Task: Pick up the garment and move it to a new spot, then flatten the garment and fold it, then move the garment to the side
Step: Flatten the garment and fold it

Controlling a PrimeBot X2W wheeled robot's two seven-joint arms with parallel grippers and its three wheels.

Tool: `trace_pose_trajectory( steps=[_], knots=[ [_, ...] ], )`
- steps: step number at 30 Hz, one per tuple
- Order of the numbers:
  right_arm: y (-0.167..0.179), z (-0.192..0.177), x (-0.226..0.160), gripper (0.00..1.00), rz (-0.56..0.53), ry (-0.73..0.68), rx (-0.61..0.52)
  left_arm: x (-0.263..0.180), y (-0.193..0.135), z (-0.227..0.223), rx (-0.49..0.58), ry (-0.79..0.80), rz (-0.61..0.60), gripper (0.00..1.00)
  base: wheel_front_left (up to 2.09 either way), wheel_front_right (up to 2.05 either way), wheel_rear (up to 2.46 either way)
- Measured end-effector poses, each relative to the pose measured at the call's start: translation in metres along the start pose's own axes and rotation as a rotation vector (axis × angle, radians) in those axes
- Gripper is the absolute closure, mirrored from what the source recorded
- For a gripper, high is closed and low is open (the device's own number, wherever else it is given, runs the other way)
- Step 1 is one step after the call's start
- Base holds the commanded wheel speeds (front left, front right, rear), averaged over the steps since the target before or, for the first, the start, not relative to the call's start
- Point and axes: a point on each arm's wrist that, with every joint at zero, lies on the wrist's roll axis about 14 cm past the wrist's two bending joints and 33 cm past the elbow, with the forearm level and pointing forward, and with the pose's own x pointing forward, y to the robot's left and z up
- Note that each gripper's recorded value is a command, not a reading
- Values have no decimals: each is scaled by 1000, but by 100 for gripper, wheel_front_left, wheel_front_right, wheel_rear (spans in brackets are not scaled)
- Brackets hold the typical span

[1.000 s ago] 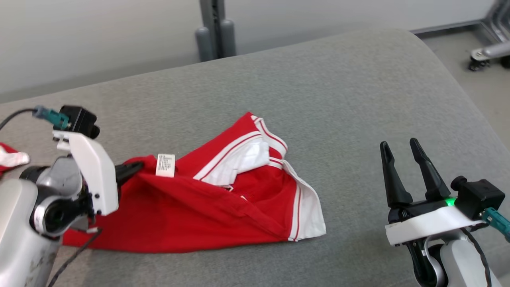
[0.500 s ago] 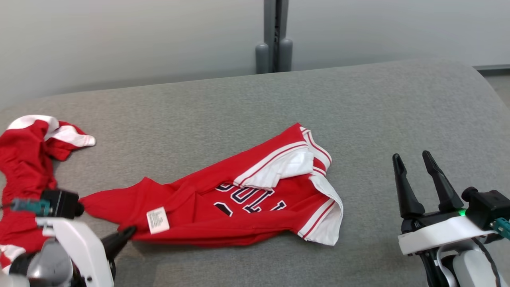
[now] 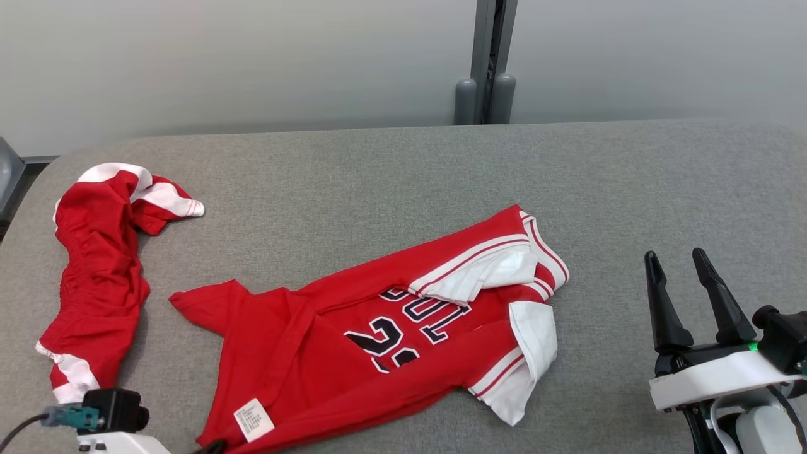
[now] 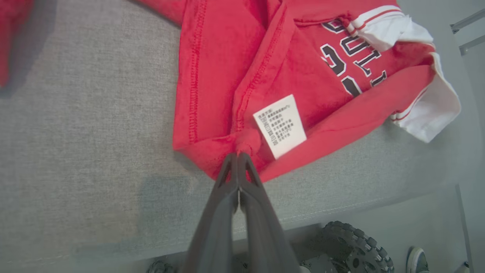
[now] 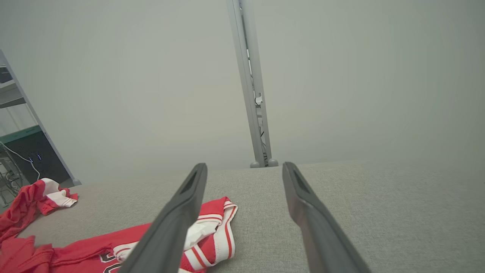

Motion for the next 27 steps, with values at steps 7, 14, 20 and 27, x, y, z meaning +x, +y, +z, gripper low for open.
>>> trace_pose_trajectory(
  steps=[7,14,20,27],
  knots=[
    [0,2,0,0,6,-3,-8,5,11,-26,-16,57,46,100,0,0,0],
    [-2,5,-1,0,2,-8,-14,3,30,-26,22,41,130,100,0,0,0],
    [-1,6,-5,0,2,-11,-13,3,24,-25,9,18,111,0,0,0,0],
    [-1,6,-8,0,2,-8,-17,-3,14,-3,39,-87,91,0,0,0,0]
  ],
)
